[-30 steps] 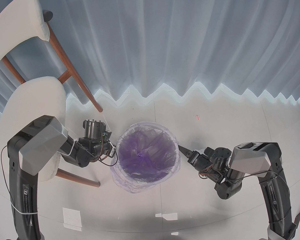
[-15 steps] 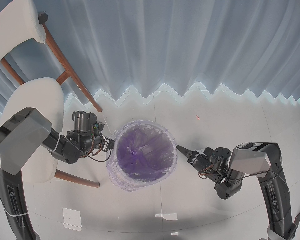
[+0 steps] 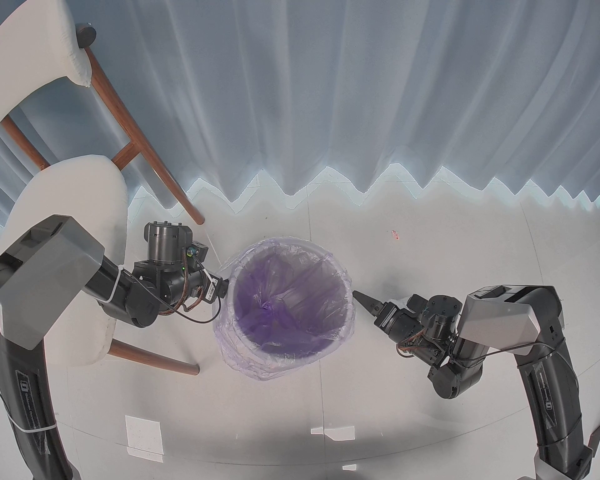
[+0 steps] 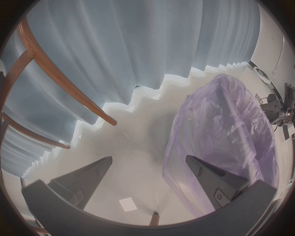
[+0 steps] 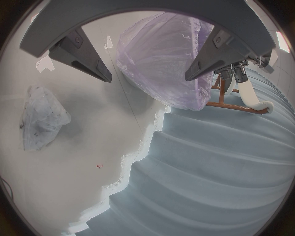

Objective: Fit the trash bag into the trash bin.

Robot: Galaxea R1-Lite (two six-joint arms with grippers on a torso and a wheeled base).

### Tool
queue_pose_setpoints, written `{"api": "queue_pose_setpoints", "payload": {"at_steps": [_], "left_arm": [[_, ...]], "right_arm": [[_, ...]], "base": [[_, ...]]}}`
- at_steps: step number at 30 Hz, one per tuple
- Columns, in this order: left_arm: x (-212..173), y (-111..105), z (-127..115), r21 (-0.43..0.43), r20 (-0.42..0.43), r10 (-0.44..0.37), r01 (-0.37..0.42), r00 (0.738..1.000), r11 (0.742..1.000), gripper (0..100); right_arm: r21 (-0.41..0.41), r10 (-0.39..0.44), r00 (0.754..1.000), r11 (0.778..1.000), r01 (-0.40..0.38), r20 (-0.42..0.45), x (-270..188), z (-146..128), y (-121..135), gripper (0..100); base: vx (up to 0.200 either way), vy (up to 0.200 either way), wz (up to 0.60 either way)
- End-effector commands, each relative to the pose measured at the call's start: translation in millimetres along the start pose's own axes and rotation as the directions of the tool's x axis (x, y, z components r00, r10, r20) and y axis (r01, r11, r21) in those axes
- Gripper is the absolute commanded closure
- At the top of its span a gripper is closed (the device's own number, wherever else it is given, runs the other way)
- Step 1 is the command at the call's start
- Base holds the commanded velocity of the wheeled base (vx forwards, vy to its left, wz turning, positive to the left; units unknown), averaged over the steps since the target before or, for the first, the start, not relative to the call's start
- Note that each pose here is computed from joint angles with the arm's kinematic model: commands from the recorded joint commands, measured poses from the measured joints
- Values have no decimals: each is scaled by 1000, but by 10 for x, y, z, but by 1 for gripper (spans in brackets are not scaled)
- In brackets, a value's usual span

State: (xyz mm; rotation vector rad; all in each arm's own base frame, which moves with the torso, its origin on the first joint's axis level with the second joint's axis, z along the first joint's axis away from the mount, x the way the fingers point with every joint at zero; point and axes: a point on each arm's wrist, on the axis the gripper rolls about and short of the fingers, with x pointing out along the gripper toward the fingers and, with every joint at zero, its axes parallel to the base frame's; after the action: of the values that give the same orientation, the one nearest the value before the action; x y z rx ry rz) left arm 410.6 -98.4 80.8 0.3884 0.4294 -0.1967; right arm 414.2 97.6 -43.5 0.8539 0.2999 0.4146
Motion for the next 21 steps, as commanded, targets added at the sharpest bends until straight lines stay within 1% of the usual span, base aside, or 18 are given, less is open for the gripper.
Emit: {"api": "queue_pose_setpoints", "payload": {"at_steps": [1, 5, 8, 9, 11, 14, 15, 16, 17, 19, 21], "left_arm": [[101, -3, -148, 0, -43, -1, 1, 999, 1000, 0], [196, -72, -265, 4, -76, -14, 15, 997, 1000, 0], [271, -153, -338, 8, -85, -27, 28, 996, 1000, 0], [307, -189, -346, 10, -70, -29, 30, 997, 1000, 0], [355, -223, -347, 12, -58, -30, 30, 998, 999, 0], [406, -256, -319, 16, -46, -31, 32, 998, 999, 0], [407, -255, -315, 15, -45, -31, 31, 999, 999, 0], [422, -249, -289, 15, -37, -29, 29, 999, 999, 0], [425, -246, -277, 14, -34, -28, 28, 999, 1000, 0], [444, -255, -297, 15, -39, -29, 30, 999, 999, 0], [457, -264, -319, 15, -45, -31, 31, 999, 999, 0]], "right_arm": [[-21, 9, 1000, 1000, -9, 9, 11, -9, -13, 0], [-14, 8, 1000, 1000, -8, 10, -7, 5, 10, 0], [16, 18, 1000, 1000, -18, 20, -31, 67, 74, 0], [40, 20, 999, 999, -21, 26, -52, 109, 102, 0], [60, 25, 999, 998, -28, 44, -71, 190, 123, 0], [55, 54, 995, 997, -59, 88, -98, 373, 247, 0], [54, 55, 994, 997, -60, 90, -103, 384, 251, 0], [57, 77, 992, 995, -83, 102, -164, 479, 385, 0], [58, 82, 992, 994, -88, 96, -198, 493, 420, 0], [48, 90, 995, 995, -92, 43, -296, 461, 456, 0], [-6, 91, 996, 996, -91, 9, -349, 433, 450, 0]], "base": [[0, 0, 0], [0, 0, 0], [0, 0, 0], [0, 0, 0], [0, 0, 0], [0, 0, 0], [0, 0, 0], [0, 0, 0], [0, 0, 0], [0, 0, 0], [0, 0, 0]]}}
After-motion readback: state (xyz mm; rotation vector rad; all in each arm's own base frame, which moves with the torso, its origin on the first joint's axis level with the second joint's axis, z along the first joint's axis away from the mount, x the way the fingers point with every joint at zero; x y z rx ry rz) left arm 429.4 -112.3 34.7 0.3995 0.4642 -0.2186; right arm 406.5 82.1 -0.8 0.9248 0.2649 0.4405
